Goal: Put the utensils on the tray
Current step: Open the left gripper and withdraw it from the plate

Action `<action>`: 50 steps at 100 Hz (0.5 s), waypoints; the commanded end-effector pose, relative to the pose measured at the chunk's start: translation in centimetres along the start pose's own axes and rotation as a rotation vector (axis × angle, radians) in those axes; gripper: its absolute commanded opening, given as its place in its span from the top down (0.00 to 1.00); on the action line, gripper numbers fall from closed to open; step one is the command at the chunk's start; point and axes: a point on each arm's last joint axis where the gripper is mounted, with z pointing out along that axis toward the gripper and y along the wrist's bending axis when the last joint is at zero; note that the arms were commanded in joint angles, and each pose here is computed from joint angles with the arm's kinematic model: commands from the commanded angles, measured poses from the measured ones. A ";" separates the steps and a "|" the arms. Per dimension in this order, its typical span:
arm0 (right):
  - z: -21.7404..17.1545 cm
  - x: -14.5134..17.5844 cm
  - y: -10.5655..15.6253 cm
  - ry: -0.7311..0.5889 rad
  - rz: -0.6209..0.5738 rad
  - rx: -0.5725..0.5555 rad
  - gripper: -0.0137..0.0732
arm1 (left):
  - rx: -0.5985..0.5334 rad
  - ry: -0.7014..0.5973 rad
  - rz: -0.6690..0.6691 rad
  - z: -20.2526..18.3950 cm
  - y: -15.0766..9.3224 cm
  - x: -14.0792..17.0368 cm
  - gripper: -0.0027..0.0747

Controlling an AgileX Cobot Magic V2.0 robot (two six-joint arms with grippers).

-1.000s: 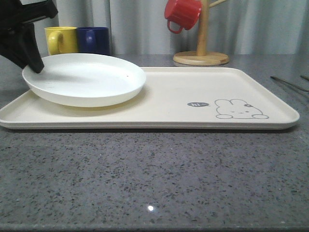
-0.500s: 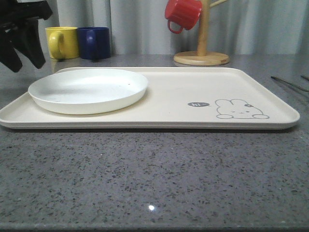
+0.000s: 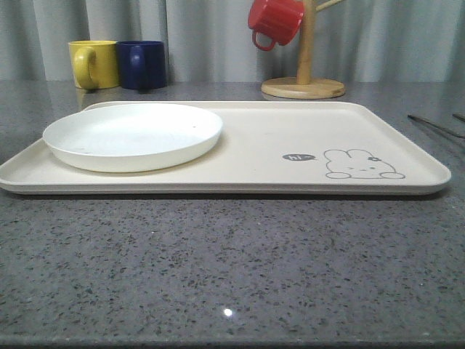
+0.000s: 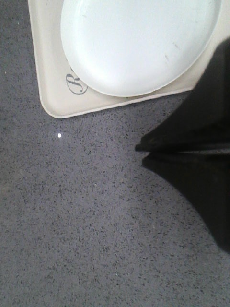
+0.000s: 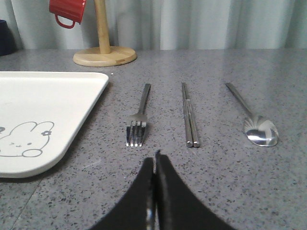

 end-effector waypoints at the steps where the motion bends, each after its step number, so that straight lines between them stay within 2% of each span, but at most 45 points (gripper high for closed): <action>1: -0.2 -0.8 0.0 -0.093 -0.009 0.000 0.91 | 0.019 -0.177 -0.005 -3.5 -0.1 0.4 0.99; 50: -0.2 -0.8 0.0 -0.101 -0.009 -0.001 0.91 | 0.056 -0.461 -0.024 -12.1 0.7 12.0 0.99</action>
